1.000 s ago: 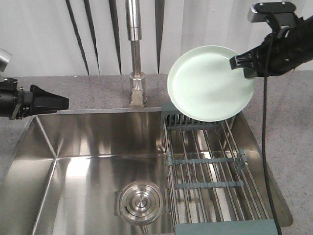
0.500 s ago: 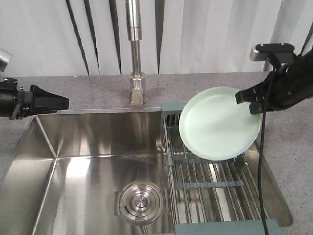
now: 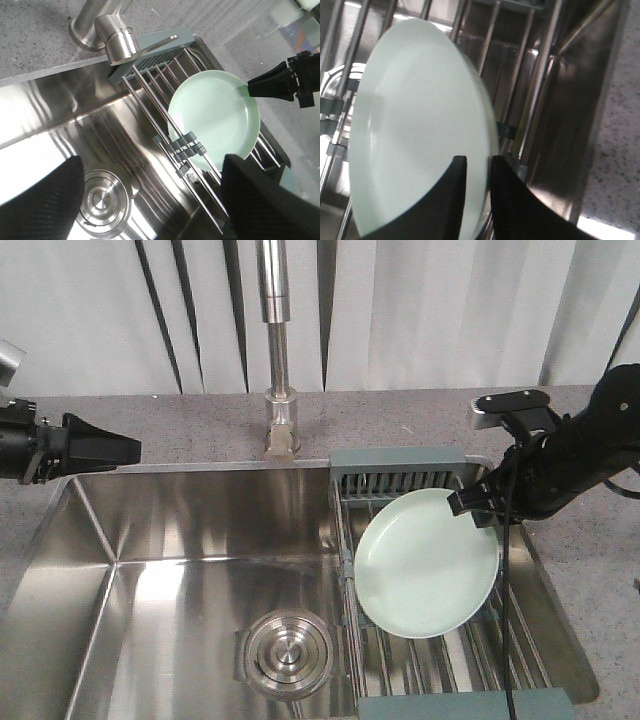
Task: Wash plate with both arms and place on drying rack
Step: 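Lower the plate with the right gripper onto the drying rack, then open the right gripper and withdraw it away from the plate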
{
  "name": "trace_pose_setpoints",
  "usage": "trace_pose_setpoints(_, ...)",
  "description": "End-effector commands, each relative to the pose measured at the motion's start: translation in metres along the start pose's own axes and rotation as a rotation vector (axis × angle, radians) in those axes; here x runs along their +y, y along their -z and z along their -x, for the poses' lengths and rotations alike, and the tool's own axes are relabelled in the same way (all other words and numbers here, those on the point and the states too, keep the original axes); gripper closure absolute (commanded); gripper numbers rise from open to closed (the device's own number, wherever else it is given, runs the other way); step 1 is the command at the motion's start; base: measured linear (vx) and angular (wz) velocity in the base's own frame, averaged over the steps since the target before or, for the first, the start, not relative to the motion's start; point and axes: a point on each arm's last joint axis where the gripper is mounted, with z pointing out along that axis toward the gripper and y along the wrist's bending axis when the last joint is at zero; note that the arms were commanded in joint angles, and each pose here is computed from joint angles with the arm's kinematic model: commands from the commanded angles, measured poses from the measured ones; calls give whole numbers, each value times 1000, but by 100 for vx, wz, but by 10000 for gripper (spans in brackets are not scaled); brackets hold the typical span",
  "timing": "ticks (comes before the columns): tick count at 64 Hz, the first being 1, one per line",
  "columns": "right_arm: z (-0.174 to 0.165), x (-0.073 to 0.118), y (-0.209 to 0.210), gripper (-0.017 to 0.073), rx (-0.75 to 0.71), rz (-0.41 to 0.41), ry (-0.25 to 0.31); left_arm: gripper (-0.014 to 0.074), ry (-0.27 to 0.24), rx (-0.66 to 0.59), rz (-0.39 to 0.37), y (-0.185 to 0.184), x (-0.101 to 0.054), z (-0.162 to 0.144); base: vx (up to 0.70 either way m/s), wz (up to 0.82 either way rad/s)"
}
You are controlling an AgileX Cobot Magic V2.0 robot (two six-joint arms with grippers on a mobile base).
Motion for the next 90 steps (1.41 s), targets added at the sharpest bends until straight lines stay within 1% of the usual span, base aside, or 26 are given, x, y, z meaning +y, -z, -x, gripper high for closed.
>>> trace_pose_setpoints(1, 12, 11, 18, 327, -100, 1, 41, 58, -32, -62, -70, 11, -23, 13, 0, 0)
trace_pose_setpoints(3, 12, 12, 18, 295, -104, -2, 38, 58, -32, -62, -70, 11, -23, 13, 0, 0)
trace_pose_setpoints(9, 12, 9, 18, 219, -106, -20, 8, 58, -32, -62, -70, 11, -23, 13, 0, 0)
trace_pose_setpoints(14, 11, 6, 19, 184, -101, -56, 15, 58, -32, -62, -70, 11, -23, 13, 0, 0)
trace_pose_setpoints(24, 11, 5, 34, 175, -133, -99, 28, 58, -32, -62, -70, 11, -23, 13, 0, 0)
trace_pose_setpoints(30, 11, 8, 52, 175, -206, -109, 34, 58, -32, -62, -70, 11, -23, 13, 0, 0)
trace_pose_setpoints(36, 4, 11, 74, 175, -319, -126, 39, 58, -32, -62, -70, 11, -23, 13, 0, 0)
trace_pose_setpoints(46, -23, 17, 103, 178, -491, -153, 46, 58, -32, -62, -70, 11, -23, 13, 0, 0)
trace_pose_setpoints(56, -54, 22, 118, 178, -568, -164, 49, 58, -32, -62, -70, 11, -23, 13, 0, 0)
trace_pose_setpoints(72, -96, 27, 127, 178, -686, -184, 53, 58, -32, -62, -70, 11, -23, 13, 0, 0)
trace_pose_setpoints(90, -145, 31, 126, 178, -821, -202, 50, 58, -32, -62, -70, 11, -23, 13, 0, 0)
